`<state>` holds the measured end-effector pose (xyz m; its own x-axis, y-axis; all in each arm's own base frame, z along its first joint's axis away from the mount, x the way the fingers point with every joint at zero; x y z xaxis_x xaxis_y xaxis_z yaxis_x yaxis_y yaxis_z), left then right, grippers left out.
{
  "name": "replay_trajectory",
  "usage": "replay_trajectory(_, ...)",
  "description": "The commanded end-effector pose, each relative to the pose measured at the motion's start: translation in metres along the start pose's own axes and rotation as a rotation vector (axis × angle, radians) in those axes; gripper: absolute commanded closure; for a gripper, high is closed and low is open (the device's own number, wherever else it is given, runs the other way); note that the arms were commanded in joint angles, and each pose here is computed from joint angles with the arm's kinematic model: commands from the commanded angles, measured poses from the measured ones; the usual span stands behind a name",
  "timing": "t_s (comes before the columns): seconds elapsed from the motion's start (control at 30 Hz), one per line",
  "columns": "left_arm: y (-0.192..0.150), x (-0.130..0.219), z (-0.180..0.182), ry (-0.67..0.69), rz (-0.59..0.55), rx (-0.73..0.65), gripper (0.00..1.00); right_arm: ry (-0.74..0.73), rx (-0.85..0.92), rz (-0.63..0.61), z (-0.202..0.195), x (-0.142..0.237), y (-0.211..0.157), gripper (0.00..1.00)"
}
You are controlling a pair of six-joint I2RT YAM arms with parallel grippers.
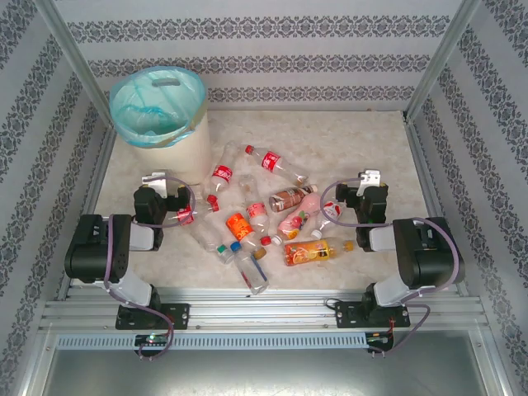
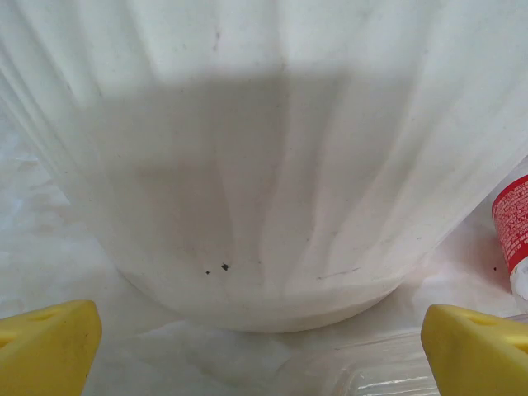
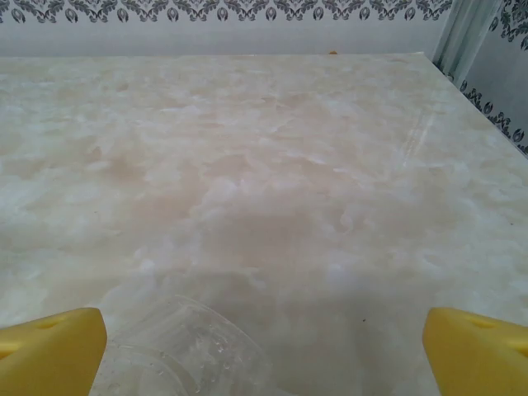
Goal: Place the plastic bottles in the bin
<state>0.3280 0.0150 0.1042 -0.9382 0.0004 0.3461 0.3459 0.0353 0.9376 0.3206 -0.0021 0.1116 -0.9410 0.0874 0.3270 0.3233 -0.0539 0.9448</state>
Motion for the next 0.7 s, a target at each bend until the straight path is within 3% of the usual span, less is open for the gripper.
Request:
replay_trajectory(0.0, 0.0072, 0.0004, -0.0036, -0.013, -0.027, -0.008, 0.00, 0.000, 0.001, -0.030, 0.0007, 0.0003, 0.0076, 0.02)
replay_trajectory(0.67, 0.0075, -0.0003, -0.0015, 0.006, -0.024, 0.001, 0.00, 0.012, -0.008, -0.025, -0.0005, 0.0001, 0.0070, 0.02)
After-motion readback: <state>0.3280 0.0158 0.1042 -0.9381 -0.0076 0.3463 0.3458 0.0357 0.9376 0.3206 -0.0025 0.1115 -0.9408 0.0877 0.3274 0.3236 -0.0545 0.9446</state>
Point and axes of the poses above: each hand's point on the last joint's axis, 136 mm out from that joint toward the fingers, its own x axis back along the fingers, its own z axis along the line the jaws close on, y = z × x, the point moved 7 cm from there along x, back along the fingers, and after that the axes turned 1 degree about -x, right-handed, at the moved point
